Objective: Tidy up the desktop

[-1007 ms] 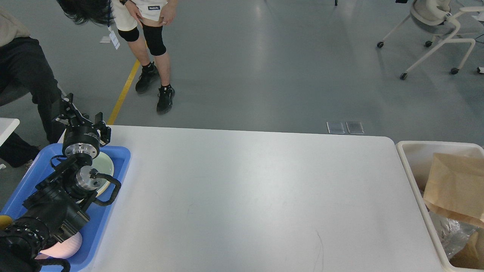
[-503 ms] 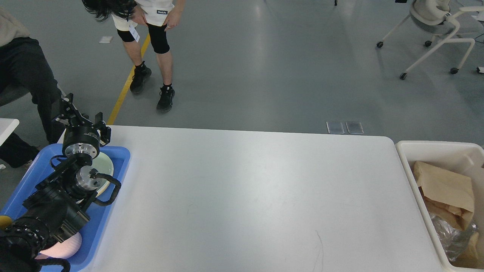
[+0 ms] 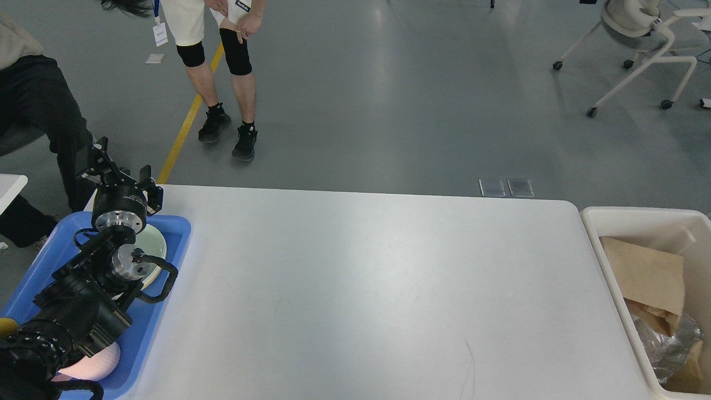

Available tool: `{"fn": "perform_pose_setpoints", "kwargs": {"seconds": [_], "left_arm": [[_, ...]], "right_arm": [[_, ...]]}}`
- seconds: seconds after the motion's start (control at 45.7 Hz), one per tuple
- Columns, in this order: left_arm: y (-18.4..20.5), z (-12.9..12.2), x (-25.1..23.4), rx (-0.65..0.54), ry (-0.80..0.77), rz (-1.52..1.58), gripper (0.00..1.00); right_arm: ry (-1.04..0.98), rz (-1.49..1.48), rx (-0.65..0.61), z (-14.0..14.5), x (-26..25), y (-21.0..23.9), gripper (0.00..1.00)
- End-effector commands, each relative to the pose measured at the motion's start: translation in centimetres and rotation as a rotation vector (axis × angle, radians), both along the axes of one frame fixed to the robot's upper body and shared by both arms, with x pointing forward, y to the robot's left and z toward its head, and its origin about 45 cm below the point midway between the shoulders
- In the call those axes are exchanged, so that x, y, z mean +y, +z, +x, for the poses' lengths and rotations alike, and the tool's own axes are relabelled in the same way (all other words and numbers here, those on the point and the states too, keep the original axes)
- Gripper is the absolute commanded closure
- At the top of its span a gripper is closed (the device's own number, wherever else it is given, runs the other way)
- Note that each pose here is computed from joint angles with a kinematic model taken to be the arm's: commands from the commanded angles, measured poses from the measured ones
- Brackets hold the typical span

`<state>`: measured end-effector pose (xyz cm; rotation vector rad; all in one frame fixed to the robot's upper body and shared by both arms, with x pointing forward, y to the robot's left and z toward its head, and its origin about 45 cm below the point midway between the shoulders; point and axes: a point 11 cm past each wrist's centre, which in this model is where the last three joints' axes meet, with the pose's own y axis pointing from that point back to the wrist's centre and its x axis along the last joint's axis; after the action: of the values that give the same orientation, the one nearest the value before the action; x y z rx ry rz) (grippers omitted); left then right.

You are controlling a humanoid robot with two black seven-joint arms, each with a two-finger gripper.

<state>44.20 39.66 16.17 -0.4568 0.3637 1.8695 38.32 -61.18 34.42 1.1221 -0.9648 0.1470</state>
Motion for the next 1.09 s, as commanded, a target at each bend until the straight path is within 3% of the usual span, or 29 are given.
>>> {"fn": "perform_pose_setpoints", "kwargs": {"seconds": [0.0,0.175,0.46,0.679,1.073], "left_arm": [[0.0,0.0,0.0,0.000,0.000,0.000,0.04],[0.0,0.0,0.0,0.000,0.000,0.000,0.04],[0.0,0.0,0.0,0.000,0.000,0.000,0.04],[0.0,0.0,0.0,0.000,0.000,0.000,0.04],[0.0,0.0,0.0,0.000,0.000,0.000,0.04]], "right_arm": [[0.014,-0.033,-0.064,1.1,0.3,4.2,0.00],[0.033,-0.017,-0.133,2.1,1.7,9.5,0.00],[0.106,0.093,-0.090,3.3,6.9,16.1,0.00],[0.192,0.152,0.022,4.6,12.5,18.2,0.00],[0.438,0.181,0.179,6.3,25.7,17.0,0.00]]}}
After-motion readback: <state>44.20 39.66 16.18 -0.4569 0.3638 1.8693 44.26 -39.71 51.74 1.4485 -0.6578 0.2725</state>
